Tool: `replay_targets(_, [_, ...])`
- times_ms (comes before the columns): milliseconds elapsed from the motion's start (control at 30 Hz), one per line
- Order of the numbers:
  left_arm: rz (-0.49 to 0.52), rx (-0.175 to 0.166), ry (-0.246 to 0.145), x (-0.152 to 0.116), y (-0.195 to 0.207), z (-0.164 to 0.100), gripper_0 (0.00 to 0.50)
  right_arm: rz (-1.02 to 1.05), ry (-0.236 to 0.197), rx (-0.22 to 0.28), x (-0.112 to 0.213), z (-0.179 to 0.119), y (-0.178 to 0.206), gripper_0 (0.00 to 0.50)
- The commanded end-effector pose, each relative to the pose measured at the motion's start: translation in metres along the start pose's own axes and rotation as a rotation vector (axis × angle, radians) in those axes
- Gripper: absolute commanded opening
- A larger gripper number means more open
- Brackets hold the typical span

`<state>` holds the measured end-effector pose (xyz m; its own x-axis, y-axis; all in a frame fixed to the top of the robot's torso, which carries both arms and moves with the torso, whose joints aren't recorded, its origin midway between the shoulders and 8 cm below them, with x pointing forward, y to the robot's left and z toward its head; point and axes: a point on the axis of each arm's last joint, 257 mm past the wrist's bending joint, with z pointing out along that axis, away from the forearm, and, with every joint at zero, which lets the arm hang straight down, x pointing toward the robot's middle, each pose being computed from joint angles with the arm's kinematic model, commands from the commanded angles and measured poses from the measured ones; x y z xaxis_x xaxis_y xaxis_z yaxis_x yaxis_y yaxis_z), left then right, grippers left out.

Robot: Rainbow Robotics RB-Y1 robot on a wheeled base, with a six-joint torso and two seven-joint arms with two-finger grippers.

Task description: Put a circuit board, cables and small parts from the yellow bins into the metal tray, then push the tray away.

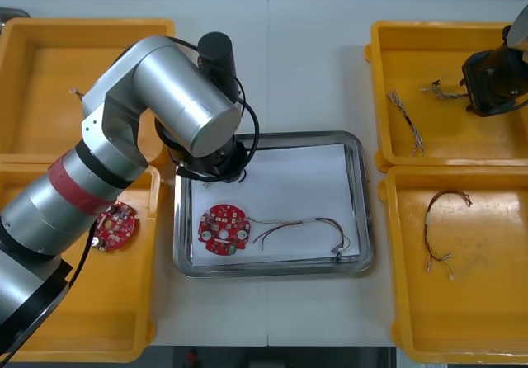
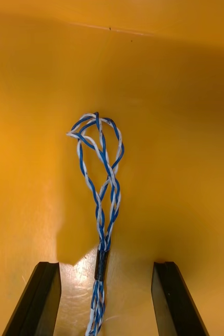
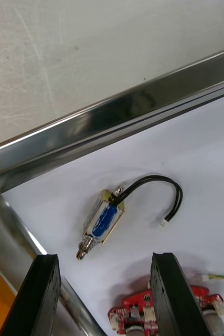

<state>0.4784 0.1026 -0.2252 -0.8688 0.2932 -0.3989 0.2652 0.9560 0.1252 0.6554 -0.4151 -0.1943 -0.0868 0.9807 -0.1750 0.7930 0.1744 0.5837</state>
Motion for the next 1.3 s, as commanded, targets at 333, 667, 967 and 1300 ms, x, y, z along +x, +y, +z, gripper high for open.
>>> replay_targets(333, [-0.178,0.075,-0.139,-0.052,0.051,-0.091,0.5,-0.004,0.078,0.153,0.051,0.022,-0.053,0.5])
replay_targets(667, [-0.332,-0.011,-0.199,-0.071,0.137,-0.114,0.5,-0.024,0.068,0.171,0.049,0.029,-0.066,0.5])
replay_targets(967, [-0.469,-0.083,-0.168,-0.068,0.2,-0.113,0.5,-0.048,0.054,0.179,0.044,0.035,-0.078,0.5])
replay_targets(1300, [-0.59,-0.148,-0.155,-0.06,0.255,-0.111,0.5,-0.061,0.041,0.165,0.04,0.042,-0.083,0.173])
